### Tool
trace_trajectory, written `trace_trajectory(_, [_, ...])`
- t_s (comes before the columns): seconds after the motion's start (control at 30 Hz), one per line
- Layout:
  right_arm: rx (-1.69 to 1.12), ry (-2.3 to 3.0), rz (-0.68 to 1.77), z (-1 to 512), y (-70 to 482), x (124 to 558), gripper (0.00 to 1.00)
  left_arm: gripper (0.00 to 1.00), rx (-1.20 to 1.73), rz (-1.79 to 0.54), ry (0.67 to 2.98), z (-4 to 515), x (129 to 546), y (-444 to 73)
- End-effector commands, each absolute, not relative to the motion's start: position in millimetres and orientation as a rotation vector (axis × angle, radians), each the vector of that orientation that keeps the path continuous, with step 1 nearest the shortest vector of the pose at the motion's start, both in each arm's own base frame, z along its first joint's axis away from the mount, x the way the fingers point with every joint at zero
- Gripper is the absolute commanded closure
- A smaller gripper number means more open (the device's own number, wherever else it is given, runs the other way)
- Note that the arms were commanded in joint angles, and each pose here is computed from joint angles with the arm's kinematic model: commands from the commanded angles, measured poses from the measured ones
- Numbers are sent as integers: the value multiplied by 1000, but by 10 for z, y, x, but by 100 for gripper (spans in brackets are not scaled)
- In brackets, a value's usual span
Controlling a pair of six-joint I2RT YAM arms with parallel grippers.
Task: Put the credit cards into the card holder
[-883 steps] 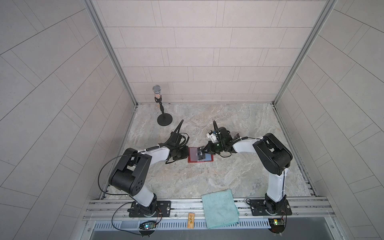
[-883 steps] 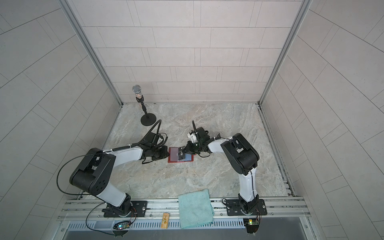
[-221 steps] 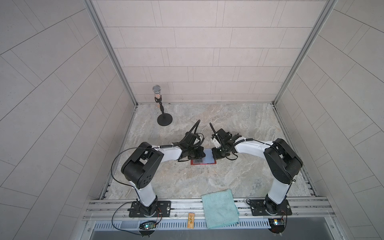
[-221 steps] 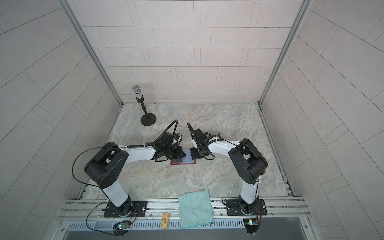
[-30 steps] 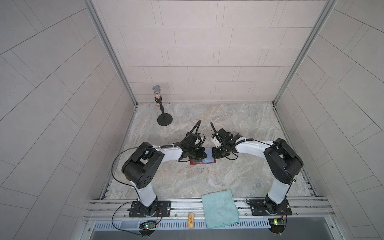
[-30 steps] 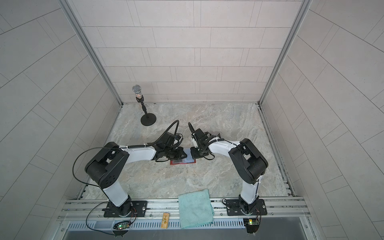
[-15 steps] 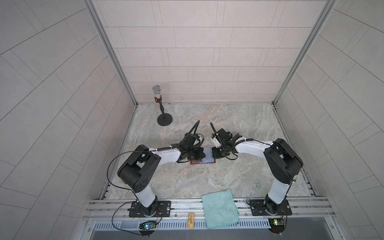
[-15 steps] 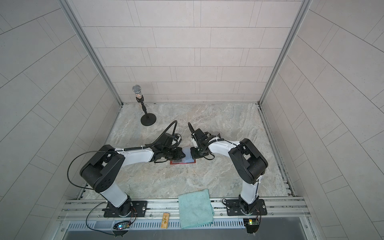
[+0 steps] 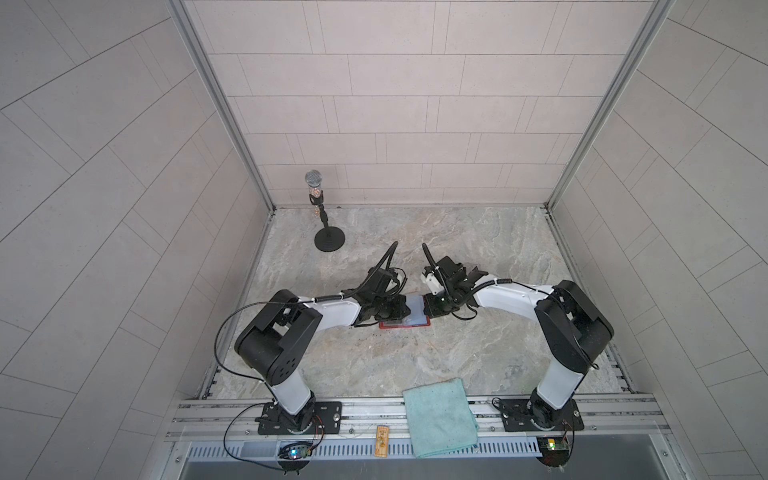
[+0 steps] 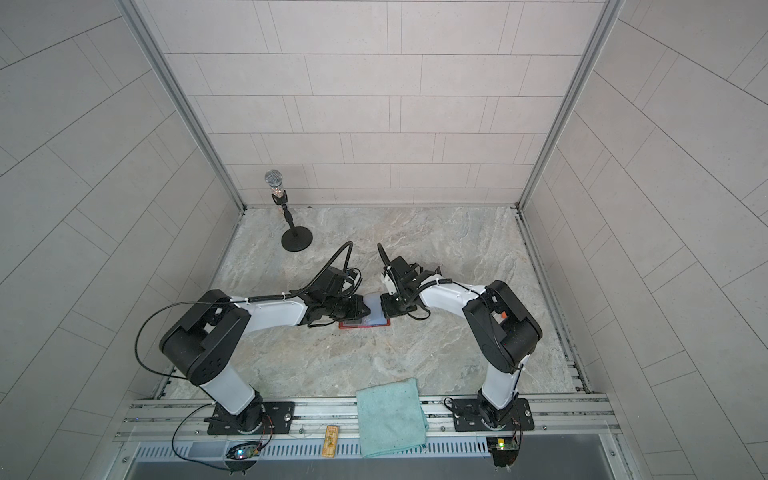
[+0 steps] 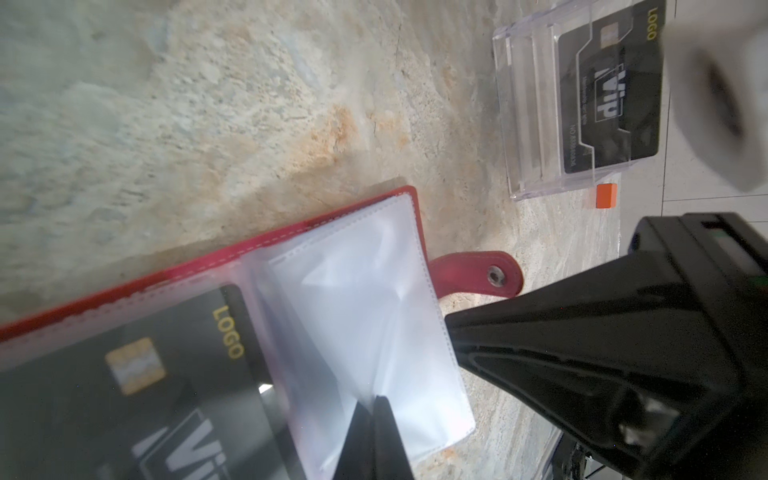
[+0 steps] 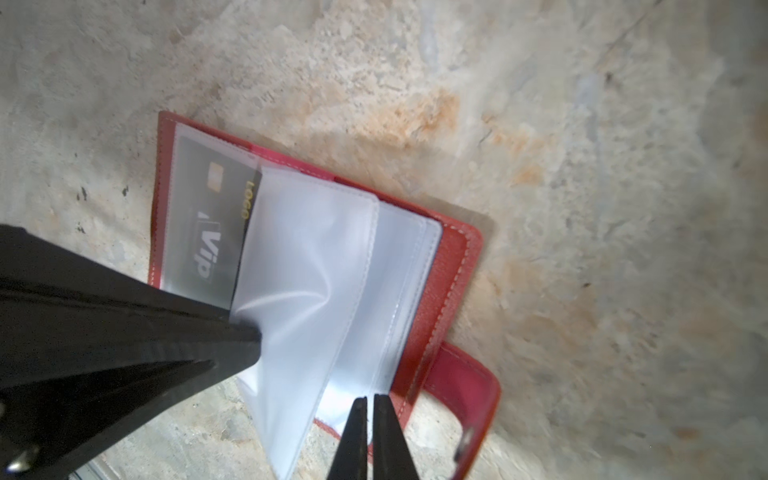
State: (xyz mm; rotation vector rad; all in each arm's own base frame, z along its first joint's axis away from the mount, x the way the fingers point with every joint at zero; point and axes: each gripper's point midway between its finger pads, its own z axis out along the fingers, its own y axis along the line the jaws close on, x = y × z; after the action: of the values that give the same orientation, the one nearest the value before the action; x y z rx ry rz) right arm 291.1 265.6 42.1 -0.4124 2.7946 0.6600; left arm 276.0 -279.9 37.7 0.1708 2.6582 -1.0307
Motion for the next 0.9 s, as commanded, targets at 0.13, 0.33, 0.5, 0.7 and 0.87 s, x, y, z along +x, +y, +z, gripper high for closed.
trace_trajectory(0.13, [-408, 2815, 743, 340, 2759, 2856, 92, 96, 178, -1043, 2633, 425, 2766, -2810])
trace_trajectory(0.33, [-396, 2804, 828, 305, 2871, 2871, 92, 96, 178, -1047, 2627, 448, 2763, -2806])
trace_trajectory(0.5, [-392, 2758, 919, 379, 2993, 2907, 92, 75, 192, -1028, 2600, 519, 2755, -2767])
trace_trajectory(0.7, [-423, 2744, 941, 401, 3092, 2936, 92, 59, 214, -916, 2580, 621, 2737, -2607])
trace_trajectory(0.87, [-501, 2737, 973, 424, 3268, 2900, 90, 57, 193, -757, 2550, 742, 2742, -2356])
